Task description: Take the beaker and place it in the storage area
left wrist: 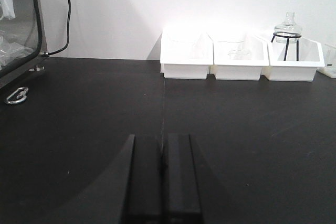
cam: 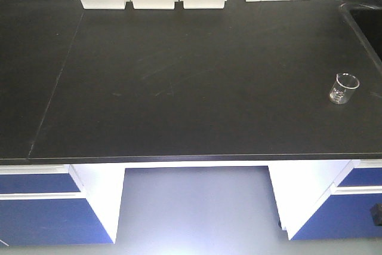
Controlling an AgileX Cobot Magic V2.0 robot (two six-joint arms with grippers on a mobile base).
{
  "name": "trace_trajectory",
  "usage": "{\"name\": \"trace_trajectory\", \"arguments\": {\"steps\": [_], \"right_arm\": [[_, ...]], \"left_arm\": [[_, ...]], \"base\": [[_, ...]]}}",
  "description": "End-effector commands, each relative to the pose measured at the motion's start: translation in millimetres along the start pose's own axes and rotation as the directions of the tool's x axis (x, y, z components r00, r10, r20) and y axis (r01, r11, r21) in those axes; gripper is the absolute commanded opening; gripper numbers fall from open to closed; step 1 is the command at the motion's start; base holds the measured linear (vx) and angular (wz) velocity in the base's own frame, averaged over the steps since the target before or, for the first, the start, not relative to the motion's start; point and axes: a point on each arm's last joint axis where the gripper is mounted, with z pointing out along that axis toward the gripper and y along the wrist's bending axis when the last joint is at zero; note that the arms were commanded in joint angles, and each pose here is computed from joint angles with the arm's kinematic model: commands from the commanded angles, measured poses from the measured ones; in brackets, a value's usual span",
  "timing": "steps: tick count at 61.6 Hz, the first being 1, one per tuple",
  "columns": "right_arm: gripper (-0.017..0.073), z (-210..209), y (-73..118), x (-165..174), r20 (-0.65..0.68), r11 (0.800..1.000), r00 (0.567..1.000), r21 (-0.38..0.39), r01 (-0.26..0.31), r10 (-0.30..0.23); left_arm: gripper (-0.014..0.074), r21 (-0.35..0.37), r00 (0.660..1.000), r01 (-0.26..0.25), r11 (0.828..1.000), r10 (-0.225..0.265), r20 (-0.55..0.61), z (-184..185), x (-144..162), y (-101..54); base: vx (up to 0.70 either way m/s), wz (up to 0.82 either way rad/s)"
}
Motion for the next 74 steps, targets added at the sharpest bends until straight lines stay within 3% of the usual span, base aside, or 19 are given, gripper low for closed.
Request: {"name": "trace_trajectory", "arguments": {"steps": [1,9,14,18,25,33,36,42,48,57,64,74], "right_arm": [[-0.0008,-1.4,-0.7,-12.0,0.155,1.0,0.988,0.01,0.002,-0.004],[-0.0008,-5.1,-1.3,-27.3,0.316,1.0,0.949,0.016,-0.005,0.0],[-0.0008,-10.5,-2.6,-47.3,0.424,0.997,0.902,-0.007,-0.081,0.076],[-0.0008,-12.3,-3.3,-65.9,0.429,0.996,0.899,-0.009,-0.09,0.085],[-0.0008,-1.4,-3.2,-96.1,0.265,1.0,0.964,0.01,-0.019,0.015],[-0.0008,26.1,-3.7,-119.8,0.179,0.995,0.978,0.026,0.1,-0.103],[-0.0008,41.5,-3.4,-116.5,0.14,0.993,0.983,0.021,0.12,-0.122],[-0.0008,78.7,-2.9,-95.5,-0.027,0.994,0.994,-0.005,0.11,-0.11],[-0.0008,109.7,-2.2,-69.5,-0.18,0.994,0.978,-0.028,0.105,-0.108],[-0.0006,145.6,-0.9,-44.9,-0.194,0.995,0.977,-0.036,0.088,-0.093],[-0.0001,163.7,-2.1,-29.2,-0.183,1.0,0.983,0.003,-0.014,0.014],[0.0036,180.1,-2.8,3.5,-0.278,1.0,0.96,0.021,-0.022,0.027]], "left_arm": [[-0.0008,0.029,0.997,0.01,1.0,-0.013,0.078,-0.6,-1.1,-1.6],[-0.0008,0.029,0.997,0.01,1.0,-0.013,0.078,-0.6,-1.1,-1.6],[-0.0008,0.029,0.997,0.01,1.0,-0.013,0.078,-0.6,-1.1,-1.6],[-0.0008,0.029,0.997,0.01,1.0,-0.013,0.078,-0.6,-1.1,-1.6],[-0.0008,0.029,0.997,0.01,1.0,-0.013,0.078,-0.6,-1.1,-1.6],[-0.0008,0.029,0.997,0.01,1.0,-0.013,0.078,-0.6,-1.1,-1.6],[-0.0008,0.029,0.997,0.01,1.0,-0.013,0.078,-0.6,-1.1,-1.6],[-0.0008,0.029,0.997,0.01,1.0,-0.013,0.078,-0.6,-1.1,-1.6],[-0.0008,0.029,0.997,0.01,1.0,-0.013,0.078,-0.6,-1.1,-1.6],[-0.0008,0.029,0.997,0.01,1.0,-0.013,0.078,-0.6,-1.1,-1.6],[-0.0008,0.029,0.997,0.01,1.0,-0.013,0.078,-0.6,-1.1,-1.6],[-0.0008,0.029,0.997,0.01,1.0,-0.013,0.078,-0.6,-1.1,-1.6]], "base": [[0.0,0.0],[0.0,0.0],[0.0,0.0],[0.0,0.0],[0.0,0.0],[0.0,0.0],[0.0,0.0],[0.0,0.0],[0.0,0.0],[0.0,0.0],[0.0,0.0],[0.0,0.0]]}}
